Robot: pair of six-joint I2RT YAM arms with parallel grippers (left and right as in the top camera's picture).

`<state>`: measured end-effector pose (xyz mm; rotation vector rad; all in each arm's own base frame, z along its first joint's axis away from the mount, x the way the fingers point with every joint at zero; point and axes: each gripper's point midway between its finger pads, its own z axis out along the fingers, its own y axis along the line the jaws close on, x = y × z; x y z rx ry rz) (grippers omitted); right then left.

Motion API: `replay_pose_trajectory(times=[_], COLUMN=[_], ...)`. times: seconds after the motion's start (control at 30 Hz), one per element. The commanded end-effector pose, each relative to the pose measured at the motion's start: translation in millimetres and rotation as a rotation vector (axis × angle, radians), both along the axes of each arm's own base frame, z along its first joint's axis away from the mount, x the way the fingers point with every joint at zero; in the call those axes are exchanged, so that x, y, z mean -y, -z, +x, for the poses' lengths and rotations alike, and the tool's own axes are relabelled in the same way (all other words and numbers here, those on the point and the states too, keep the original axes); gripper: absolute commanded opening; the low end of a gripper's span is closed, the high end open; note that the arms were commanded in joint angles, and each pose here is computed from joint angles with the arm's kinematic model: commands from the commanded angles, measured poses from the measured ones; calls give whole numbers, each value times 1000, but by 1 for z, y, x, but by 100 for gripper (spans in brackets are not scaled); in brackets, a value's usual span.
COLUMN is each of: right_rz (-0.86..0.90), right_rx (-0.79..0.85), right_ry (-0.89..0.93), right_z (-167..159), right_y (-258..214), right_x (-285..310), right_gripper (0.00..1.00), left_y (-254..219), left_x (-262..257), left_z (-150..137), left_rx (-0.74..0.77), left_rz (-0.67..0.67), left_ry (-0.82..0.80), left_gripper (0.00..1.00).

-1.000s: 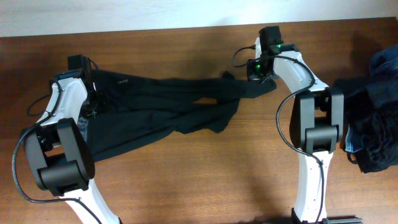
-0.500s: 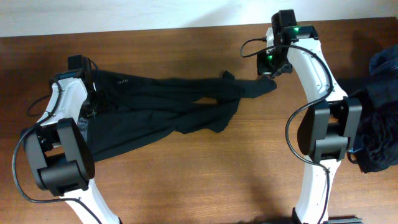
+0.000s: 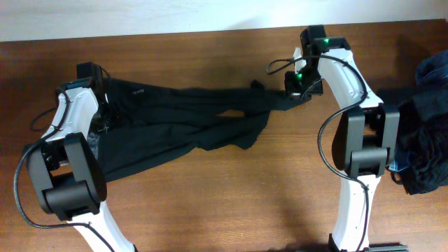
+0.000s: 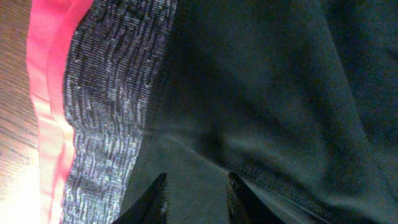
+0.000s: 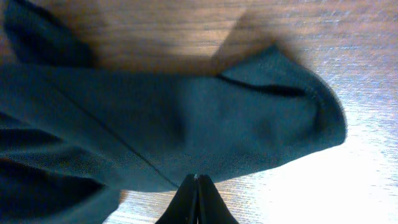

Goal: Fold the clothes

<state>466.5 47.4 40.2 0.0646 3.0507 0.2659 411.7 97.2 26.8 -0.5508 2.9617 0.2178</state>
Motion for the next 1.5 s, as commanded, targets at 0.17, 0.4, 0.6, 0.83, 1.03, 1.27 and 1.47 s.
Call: replay_pose_trajectory(times=[0.17,0.4,0.6,0.83,1.03,1.27,1.47], right_rz=[14,19,-31,-165,-265,-156,-78], right_rx=[-34,37,152,280,286,274,335], right_ry=[-4,22,33,69,140,132,117], right_z=[-10,1,27,57,58,57,68], right_y=[39,59,73,67,65,62,3], right_x=[-2,-2,7,31,60,53,39], right_gripper=[4,4,4,4,4,4,4], left_y=[-6,-6,-6,-6,-6,-6,-6], left_x=[2,2,2,2,2,2,2], left_z=[3,3,3,3,3,3,3], left_rx=[16,16,16,16,16,17,16], left_rz=[-7,-7,-7,-7,-7,-7,-7], left_ry=[10,10,10,10,10,10,10], left_gripper=[30,30,30,30,30,31,31])
